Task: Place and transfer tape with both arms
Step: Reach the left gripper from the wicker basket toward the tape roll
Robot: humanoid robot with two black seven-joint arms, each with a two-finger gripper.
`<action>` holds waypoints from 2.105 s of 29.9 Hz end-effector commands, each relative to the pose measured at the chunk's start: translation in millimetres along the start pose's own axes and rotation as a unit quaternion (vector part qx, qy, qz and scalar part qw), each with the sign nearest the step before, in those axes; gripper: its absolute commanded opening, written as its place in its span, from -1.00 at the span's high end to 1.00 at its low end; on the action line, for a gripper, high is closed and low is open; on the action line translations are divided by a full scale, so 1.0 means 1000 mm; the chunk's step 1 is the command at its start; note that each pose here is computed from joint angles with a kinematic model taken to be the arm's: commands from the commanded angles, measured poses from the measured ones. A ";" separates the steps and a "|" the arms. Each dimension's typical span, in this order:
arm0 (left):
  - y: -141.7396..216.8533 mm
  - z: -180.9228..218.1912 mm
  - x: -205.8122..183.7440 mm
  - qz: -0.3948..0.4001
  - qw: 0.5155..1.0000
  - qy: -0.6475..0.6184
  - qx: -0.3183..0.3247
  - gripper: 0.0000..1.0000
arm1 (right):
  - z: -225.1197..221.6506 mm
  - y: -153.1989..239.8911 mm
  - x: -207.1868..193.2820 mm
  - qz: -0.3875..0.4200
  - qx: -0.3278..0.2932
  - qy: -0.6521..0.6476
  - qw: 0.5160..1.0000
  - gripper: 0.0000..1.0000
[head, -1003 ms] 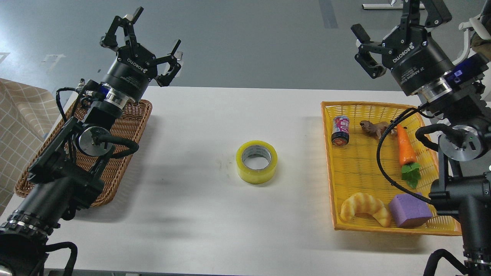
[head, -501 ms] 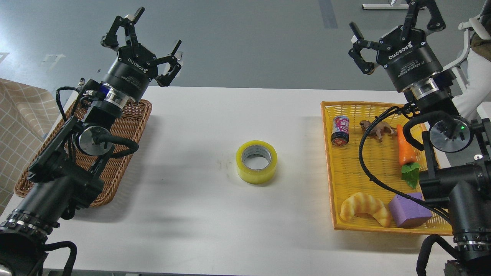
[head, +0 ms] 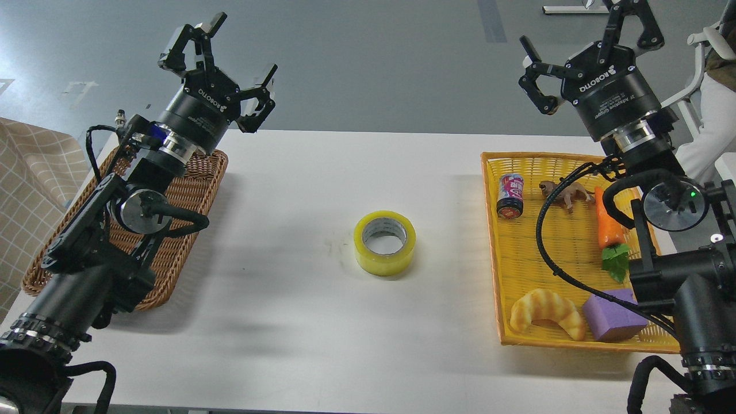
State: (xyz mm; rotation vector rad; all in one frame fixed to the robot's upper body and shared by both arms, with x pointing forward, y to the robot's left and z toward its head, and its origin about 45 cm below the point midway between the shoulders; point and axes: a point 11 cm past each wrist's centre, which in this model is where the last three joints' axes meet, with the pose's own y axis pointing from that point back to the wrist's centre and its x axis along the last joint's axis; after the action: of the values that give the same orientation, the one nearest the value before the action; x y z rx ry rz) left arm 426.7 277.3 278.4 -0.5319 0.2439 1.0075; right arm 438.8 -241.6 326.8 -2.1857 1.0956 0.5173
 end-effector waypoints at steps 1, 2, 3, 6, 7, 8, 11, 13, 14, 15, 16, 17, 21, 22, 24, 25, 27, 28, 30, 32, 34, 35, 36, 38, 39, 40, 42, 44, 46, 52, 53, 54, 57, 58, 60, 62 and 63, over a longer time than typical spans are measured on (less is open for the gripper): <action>-0.001 -0.003 -0.002 -0.008 0.999 -0.032 0.015 -0.95 | -0.001 0.000 0.000 0.000 0.001 0.001 1.000 -1.00; -0.002 -0.003 -0.003 -0.010 0.999 -0.037 0.017 -0.95 | -0.001 0.000 0.000 0.000 0.001 0.001 1.000 -1.00; -0.002 -0.004 -0.004 -0.013 0.998 -0.049 0.023 -0.95 | -0.001 0.000 0.000 0.001 0.001 0.001 1.000 -1.00; -0.003 -0.005 -0.005 -0.019 0.997 -0.070 0.033 -0.95 | 0.000 0.003 0.003 0.004 0.001 0.000 1.000 -1.00; -0.003 -0.007 -0.007 -0.023 0.995 -0.084 0.040 -0.95 | 0.001 0.003 0.003 0.005 0.000 -0.001 1.000 -1.00; -0.004 -0.008 -0.008 -0.027 0.994 -0.093 0.044 -0.95 | 0.001 0.004 0.003 0.005 0.000 -0.001 1.000 -1.00; -0.004 -0.011 -0.011 -0.039 0.988 -0.139 0.064 -0.96 | 0.002 0.007 0.006 0.010 0.000 -0.002 1.000 -1.00; -0.005 -0.010 -0.019 -0.061 0.978 -0.187 0.069 -0.95 | 0.001 0.010 0.009 0.015 0.005 -0.004 1.000 -1.00; -0.006 -0.010 -0.020 -0.065 0.975 -0.201 0.069 -0.96 | 0.001 0.012 0.010 0.016 0.006 -0.004 1.000 -1.00; -0.007 -0.009 -0.021 -0.061 0.969 -0.232 0.065 -0.95 | 0.002 0.014 0.012 0.020 0.006 -0.006 1.000 -1.00; -0.008 -0.006 -0.024 -0.057 0.961 -0.266 0.058 -0.95 | 0.003 0.016 0.013 0.022 0.006 -0.006 1.000 -1.00; -0.008 -0.006 -0.025 -0.055 0.956 -0.283 0.056 -0.96 | 0.004 0.017 0.014 0.023 0.006 -0.007 1.000 -1.00; -0.010 -0.005 -0.034 -0.049 0.928 -0.366 0.042 -0.95 | 0.006 0.021 0.016 0.027 0.005 -0.008 1.000 -1.00; -0.009 -0.008 -0.035 -0.052 0.924 -0.375 0.046 -0.96 | 0.006 0.021 0.016 0.027 0.005 -0.008 1.000 -1.00; -0.007 -0.019 -0.039 -0.071 0.912 -0.400 0.062 -0.95 | 0.004 0.022 0.017 0.029 0.008 -0.008 0.999 -1.00; -0.007 -0.022 -0.041 -0.078 0.908 -0.406 0.065 -0.95 | 0.003 0.022 0.018 0.030 0.010 -0.008 0.999 -1.00; -0.007 -0.032 -0.048 -0.096 0.897 -0.424 0.078 -0.96 | 0.003 0.024 0.019 0.032 0.011 -0.009 0.999 -1.00; -0.006 -0.034 -0.049 -0.101 0.893 -0.430 0.084 -0.96 | 0.002 0.024 0.020 0.033 0.011 -0.009 0.999 -1.00; -0.002 -0.041 -0.048 -0.115 0.879 -0.451 0.103 -0.96 | 0.004 0.027 0.021 0.036 0.009 -0.010 0.999 -1.00; 0.001 -0.046 -0.048 -0.128 0.864 -0.473 0.118 -0.96 | 0.005 0.029 0.023 0.039 0.009 -0.010 0.999 -1.00; 0.000 -0.048 -0.049 -0.123 0.852 -0.496 0.113 -0.96 | 0.008 0.034 0.026 0.045 0.008 -0.012 0.999 -1.00; -0.001 -0.045 -0.047 -0.109 0.841 -0.519 0.104 -0.95 | 0.007 0.036 0.028 0.048 0.009 -0.013 0.999 -1.00; -0.002 -0.046 -0.046 -0.105 0.826 -0.545 0.099 -0.96 | 0.004 0.039 0.031 0.053 0.013 -0.012 0.998 -1.00; -0.001 -0.049 -0.048 -0.113 0.807 -0.571 0.100 -0.96 | 0.002 0.042 0.034 0.058 0.014 -0.009 0.998 -1.00; -0.001 -0.050 -0.049 -0.120 0.796 -0.585 0.100 -0.95 | 0.000 0.044 0.035 0.059 0.014 -0.007 0.998 -1.00; 0.000 -0.054 -0.049 -0.134 0.775 -0.608 0.107 -0.96 | -0.001 0.046 0.037 0.062 0.012 -0.004 0.998 -1.00; 0.005 -0.059 -0.047 -0.153 0.749 -0.632 0.122 -0.95 | -0.001 0.051 0.041 0.068 0.010 -0.002 0.998 -1.00; 0.009 -0.064 -0.045 -0.170 0.729 -0.649 0.133 -0.95 | -0.002 0.055 0.044 0.073 0.009 0.001 0.997 -1.00; 0.009 -0.066 -0.047 -0.190 0.705 -0.670 0.139 -0.95 | -0.003 0.058 0.047 0.078 0.007 0.004 0.997 -1.00; 0.006 -0.075 -0.053 -0.268 0.596 -0.741 0.154 -0.95 | -0.006 0.069 0.055 0.093 0.008 0.006 0.996 -1.00; 0.005 -0.076 -0.054 -0.275 0.586 -0.747 0.155 -0.95 | -0.006 0.070 0.056 0.094 0.008 0.006 0.996 -1.00; 0.003 -0.077 -0.056 -0.287 0.563 -0.760 0.155 -0.95 | -0.005 0.071 0.056 0.095 0.008 0.005 0.995 -1.00; 0.001 -0.082 -0.058 -0.314 0.515 -0.782 0.158 -0.95 | -0.004 0.077 0.060 0.103 0.008 0.003 0.995 -1.00; -0.001 -0.084 -0.060 -0.324 0.495 -0.791 0.159 -0.95 | -0.003 0.079 0.061 0.105 0.007 0.002 0.994 -1.00; -0.006 -0.085 -0.061 -0.328 0.470 -0.803 0.164 -0.95 | -0.001 0.082 0.063 0.109 0.006 0.001 0.994 -1.00; -0.010 -0.090 -0.064 -0.336 0.450 -0.809 0.171 -0.95 | -0.002 0.084 0.065 0.112 0.008 0.000 0.994 -1.00; -0.010 -0.092 -0.066 -0.339 0.445 -0.811 0.173 -0.95 | -0.002 0.085 0.065 0.113 0.009 0.000 0.994 -1.00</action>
State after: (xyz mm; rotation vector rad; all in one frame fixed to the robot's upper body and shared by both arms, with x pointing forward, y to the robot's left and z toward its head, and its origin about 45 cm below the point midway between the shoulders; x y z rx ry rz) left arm 404.1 182.6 233.4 0.8217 -1.3920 0.2893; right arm 408.6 -316.2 261.5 -2.0651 1.3449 0.5996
